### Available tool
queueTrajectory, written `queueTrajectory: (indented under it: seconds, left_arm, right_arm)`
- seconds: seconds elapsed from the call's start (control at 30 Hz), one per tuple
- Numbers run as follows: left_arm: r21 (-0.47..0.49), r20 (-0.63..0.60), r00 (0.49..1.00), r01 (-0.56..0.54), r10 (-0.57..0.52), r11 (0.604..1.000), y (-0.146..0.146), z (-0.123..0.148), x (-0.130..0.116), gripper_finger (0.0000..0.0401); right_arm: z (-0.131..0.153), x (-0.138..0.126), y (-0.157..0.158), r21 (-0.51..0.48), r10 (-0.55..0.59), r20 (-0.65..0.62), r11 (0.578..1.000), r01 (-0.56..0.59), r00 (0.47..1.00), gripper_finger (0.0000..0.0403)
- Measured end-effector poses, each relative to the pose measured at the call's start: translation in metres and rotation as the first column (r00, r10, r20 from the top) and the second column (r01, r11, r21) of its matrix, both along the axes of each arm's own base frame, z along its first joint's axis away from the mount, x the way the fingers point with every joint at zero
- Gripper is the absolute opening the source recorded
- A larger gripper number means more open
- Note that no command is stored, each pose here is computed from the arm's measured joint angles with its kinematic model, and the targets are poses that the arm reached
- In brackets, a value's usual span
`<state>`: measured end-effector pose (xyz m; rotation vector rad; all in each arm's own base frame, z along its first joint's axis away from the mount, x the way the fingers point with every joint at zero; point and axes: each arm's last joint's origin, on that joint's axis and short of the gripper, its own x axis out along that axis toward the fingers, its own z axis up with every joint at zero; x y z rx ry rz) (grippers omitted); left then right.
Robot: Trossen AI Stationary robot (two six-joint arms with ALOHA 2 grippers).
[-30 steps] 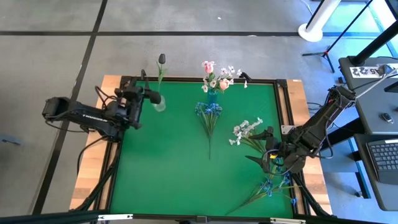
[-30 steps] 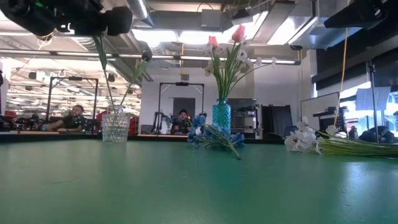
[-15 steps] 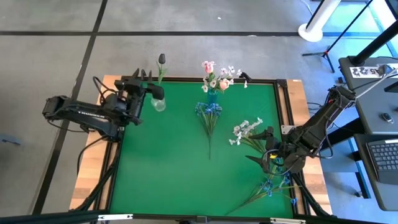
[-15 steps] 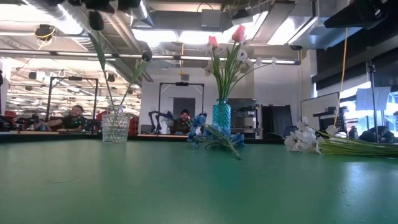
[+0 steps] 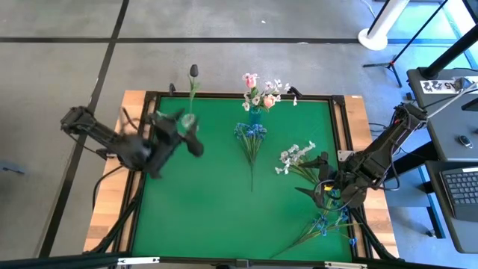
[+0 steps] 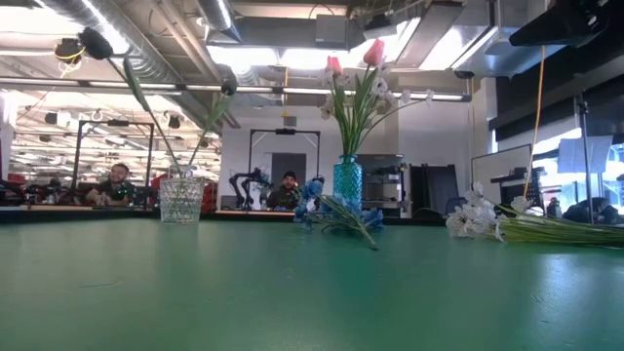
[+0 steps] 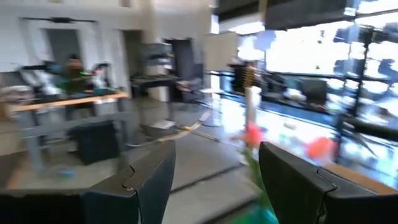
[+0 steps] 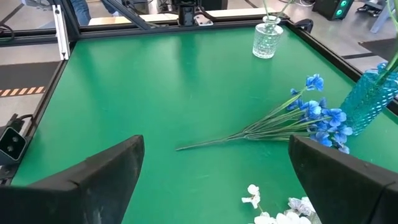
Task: Sort flowers into vase by color
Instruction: Put the black tulip into the transparent vase, then put the top blue flowers into the transparent vase
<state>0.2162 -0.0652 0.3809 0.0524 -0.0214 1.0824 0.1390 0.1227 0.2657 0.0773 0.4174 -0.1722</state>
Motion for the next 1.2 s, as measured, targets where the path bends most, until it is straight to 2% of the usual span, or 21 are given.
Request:
queueTrajectory:
  seconds: [0.23, 0.33, 0.4, 0.47, 0.57, 0.67, 0.73, 0.77, 0.83, 0.93, 1.0, 1.2]
  left_arm:
    - [-0.043, 0.021, 0.98, 0.198, -0.197, 0.979, -0.076, -0.064, 0.034, 0.0227]
    - [-0.081, 0.087, 0.949, 0.31, -0.303, 0.947, -0.098, -0.098, 0.051, 0.0227]
    - [-0.13, 0.154, 0.911, 0.403, -0.383, 0.906, -0.105, -0.121, 0.065, 0.0227]
    - [-0.205, 0.227, 0.852, 0.516, -0.473, 0.831, -0.107, -0.146, 0.081, 0.0227]
    - [-0.376, 0.316, 0.77, 0.638, -0.555, 0.672, -0.095, -0.182, 0.106, 0.0227]
    - [-0.553, 0.352, 0.751, 0.649, -0.559, 0.523, -0.074, -0.212, 0.125, 0.0227]
    - [-0.637, 0.348, 0.762, 0.62, -0.546, 0.459, -0.058, -0.225, 0.132, 0.0227]
    - [-0.671, 0.329, 0.776, 0.593, -0.538, 0.445, -0.052, -0.228, 0.135, 0.0227]
    - [-0.726, 0.265, 0.814, 0.521, -0.517, 0.448, -0.039, -0.228, 0.142, 0.0227]
    - [-0.779, 0.134, 0.873, 0.385, -0.469, 0.495, -0.022, -0.222, 0.15, 0.0227]
    - [-0.794, 0.077, 0.892, 0.325, -0.445, 0.513, -0.013, -0.214, 0.156, 0.0227]
    - [-0.804, 0.019, 0.926, 0.238, -0.377, 0.544, 0.014, -0.195, 0.172, 0.0227]
  right_arm:
    - [0.0, 0.0, 0.0, -0.001, -0.013, 0.007, 1.0, 0.013, 1.0, 0.0397]
    - [0.001, 0.0, -0.001, -0.002, -0.036, 0.022, 0.999, 0.036, 0.999, 0.0397]
    - [0.001, 0.0, -0.001, 0.009, -0.056, 0.032, 0.998, 0.056, 0.998, 0.0397]
    - [0.001, 0.0, -0.002, 0.021, -0.066, 0.037, 0.998, 0.065, 0.997, 0.0397]
    - [0.001, 0.0, -0.001, 0.031, -0.069, 0.038, 0.997, 0.068, 0.997, 0.0397]
    - [0.001, 0.0, -0.001, 0.038, -0.059, 0.03, 0.998, 0.057, 0.998, 0.0397]
    - [0.0, 0.0, -0.001, 0.043, -0.049, 0.025, 0.998, 0.048, 0.998, 0.0397]
    - [0.0, 0.0, -0.001, 0.047, -0.043, 0.02, 0.998, 0.042, 0.999, 0.0397]
    - [0.0, 0.0, 0.0, 0.051, -0.037, 0.016, 0.998, 0.036, 0.999, 0.0397]
    - [0.0, 0.0, 0.0, 0.048, -0.036, 0.015, 0.998, 0.035, 0.999, 0.0397]
    - [0.0, 0.0, 0.0, 0.042, -0.033, 0.014, 0.999, 0.033, 0.999, 0.0397]
    - [0.0, 0.0, -0.001, 0.011, -0.022, 0.01, 1.0, 0.022, 1.0, 0.0397]
